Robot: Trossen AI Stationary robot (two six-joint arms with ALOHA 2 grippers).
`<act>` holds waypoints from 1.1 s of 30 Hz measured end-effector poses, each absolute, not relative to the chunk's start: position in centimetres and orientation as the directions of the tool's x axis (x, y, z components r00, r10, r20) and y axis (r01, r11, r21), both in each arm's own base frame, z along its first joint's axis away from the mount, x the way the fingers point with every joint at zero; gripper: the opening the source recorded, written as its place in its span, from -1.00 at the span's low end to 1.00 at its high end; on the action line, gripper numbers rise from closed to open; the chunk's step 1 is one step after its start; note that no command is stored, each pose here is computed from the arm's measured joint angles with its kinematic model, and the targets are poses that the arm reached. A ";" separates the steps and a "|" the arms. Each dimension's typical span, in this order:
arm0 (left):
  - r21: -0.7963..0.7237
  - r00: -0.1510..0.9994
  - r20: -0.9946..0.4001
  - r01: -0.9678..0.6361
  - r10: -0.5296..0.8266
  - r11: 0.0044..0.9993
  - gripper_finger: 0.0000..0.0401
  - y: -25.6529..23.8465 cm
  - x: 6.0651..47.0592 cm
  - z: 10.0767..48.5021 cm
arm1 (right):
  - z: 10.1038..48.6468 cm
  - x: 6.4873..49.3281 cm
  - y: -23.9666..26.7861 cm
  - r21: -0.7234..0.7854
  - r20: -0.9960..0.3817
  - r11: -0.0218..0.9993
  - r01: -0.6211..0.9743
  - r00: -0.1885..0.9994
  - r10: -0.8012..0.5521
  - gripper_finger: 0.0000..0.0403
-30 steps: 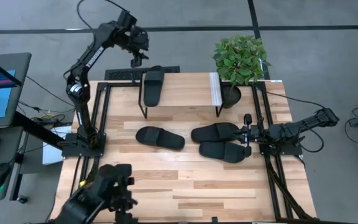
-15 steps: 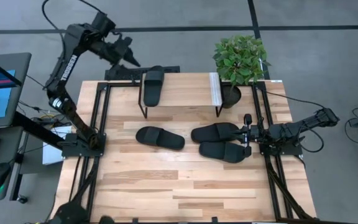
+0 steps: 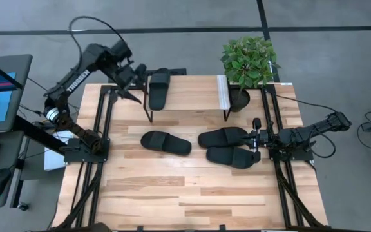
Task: Pick and place slides into the shelf
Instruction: Put the bottom black slide on the shelf
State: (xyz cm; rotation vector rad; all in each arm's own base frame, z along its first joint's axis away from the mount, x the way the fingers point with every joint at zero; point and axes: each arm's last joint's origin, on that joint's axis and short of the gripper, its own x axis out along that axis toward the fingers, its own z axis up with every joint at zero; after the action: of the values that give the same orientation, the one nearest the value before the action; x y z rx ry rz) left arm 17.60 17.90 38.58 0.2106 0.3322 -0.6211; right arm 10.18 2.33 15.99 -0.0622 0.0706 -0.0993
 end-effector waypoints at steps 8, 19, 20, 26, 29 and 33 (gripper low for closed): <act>0.056 0.693 -0.182 0.716 -0.698 0.696 -0.09 15.7 19.2 32.9 | 16.0 10.2 2.3 -0.066 -0.067 0.993 0.098 0.993 -0.102 -1.00; 0.118 0.604 0.000 0.792 -0.797 0.599 -0.09 10.9 19.2 24.8 | 16.0 10.2 2.3 -0.065 -0.067 0.993 0.098 0.993 -0.102 -1.00; 0.112 0.593 0.001 0.800 -0.805 0.590 -0.09 10.5 19.1 24.3 | 16.0 10.2 2.3 -0.066 -0.067 0.993 0.097 0.993 -0.102 -1.00; 0.107 0.507 0.000 0.857 -0.862 0.504 -0.09 7.7 18.8 21.4 | 16.0 10.2 2.3 -0.065 -0.067 0.993 0.097 0.993 -0.102 -1.00; 0.099 0.464 0.000 0.881 -0.886 0.462 -0.09 6.5 18.6 20.2 | 16.0 10.2 2.3 -0.066 -0.067 0.993 0.098 0.993 -0.102 -1.00; 0.076 0.410 0.001 0.909 -0.912 0.409 -0.09 5.0 18.2 18.8 | 16.0 10.2 2.3 -0.066 -0.067 0.993 0.098 0.993 -0.102 -1.00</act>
State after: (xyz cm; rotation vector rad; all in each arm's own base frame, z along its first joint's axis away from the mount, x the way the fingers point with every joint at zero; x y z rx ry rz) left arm 18.22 5.01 18.84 0.0669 -0.0450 -1.1472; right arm 10.18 2.33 15.99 -0.0623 0.0702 -0.1002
